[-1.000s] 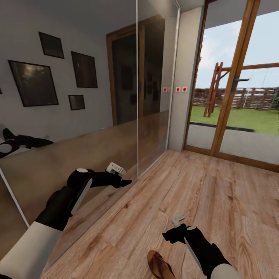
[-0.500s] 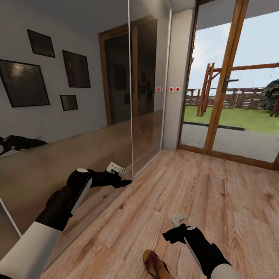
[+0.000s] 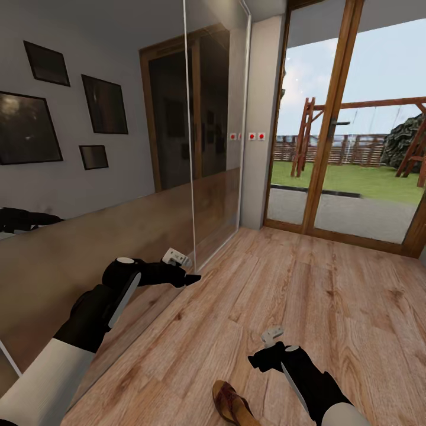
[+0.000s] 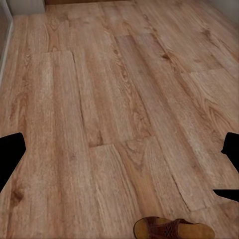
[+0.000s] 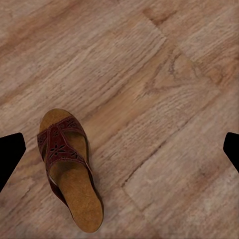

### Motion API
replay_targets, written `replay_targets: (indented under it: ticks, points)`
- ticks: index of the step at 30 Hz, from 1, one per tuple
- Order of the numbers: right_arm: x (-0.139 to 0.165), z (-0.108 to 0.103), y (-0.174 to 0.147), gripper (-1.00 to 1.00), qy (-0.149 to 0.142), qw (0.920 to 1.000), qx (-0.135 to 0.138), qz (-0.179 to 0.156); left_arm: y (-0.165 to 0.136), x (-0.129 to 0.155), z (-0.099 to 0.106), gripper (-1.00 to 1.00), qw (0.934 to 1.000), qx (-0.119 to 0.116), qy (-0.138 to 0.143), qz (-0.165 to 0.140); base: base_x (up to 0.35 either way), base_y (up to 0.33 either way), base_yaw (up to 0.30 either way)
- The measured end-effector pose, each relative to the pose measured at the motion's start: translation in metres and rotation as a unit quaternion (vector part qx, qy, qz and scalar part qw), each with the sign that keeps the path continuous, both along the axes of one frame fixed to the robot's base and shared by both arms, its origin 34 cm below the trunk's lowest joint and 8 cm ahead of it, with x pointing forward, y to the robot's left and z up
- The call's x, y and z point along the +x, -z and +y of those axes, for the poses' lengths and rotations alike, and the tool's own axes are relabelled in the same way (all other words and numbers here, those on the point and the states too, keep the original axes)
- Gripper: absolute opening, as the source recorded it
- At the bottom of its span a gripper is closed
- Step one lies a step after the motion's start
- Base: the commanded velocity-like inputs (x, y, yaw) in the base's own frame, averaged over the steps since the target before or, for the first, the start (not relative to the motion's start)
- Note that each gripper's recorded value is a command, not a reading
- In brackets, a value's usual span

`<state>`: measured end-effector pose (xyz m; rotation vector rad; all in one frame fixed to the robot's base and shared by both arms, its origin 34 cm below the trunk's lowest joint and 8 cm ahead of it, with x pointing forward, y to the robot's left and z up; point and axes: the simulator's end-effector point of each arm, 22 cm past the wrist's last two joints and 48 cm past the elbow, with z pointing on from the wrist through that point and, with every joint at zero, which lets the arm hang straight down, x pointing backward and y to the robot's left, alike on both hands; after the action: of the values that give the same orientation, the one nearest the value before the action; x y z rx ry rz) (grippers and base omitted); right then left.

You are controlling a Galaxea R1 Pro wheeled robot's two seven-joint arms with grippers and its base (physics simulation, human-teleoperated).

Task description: Pick up the two gym shoes and the two sandals from the corridor floor and place them onto the hallstand (shoe rack) in the corridor, making sure they are on the rack and not on the floor. Arrange them so the two gym shoes are next to each other and the two sandals are next to each other.

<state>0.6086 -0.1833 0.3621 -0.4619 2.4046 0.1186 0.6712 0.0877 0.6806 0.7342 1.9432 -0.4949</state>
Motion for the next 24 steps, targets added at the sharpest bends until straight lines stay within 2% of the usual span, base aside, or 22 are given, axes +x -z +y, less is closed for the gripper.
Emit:
replay_targets:
  ticks: [16, 24]
  points:
    - [0.0, 0.0, 0.0, 1.0, -0.001, 1.0, 0.0, 0.0, 0.001, 0.0, 0.001, 1.0, 1.0, 0.003, -0.001, -0.001, 0.0, 0.0, 0.0]
    - [-0.006, 0.001, 0.021, 1.0, -0.001, 0.9998, 0.0, 0.02, 0.024, 0.007, 0.001, 1.0, 0.9998, 0.003, -0.002, 0.018, 0.0, 0.0, 0.0]
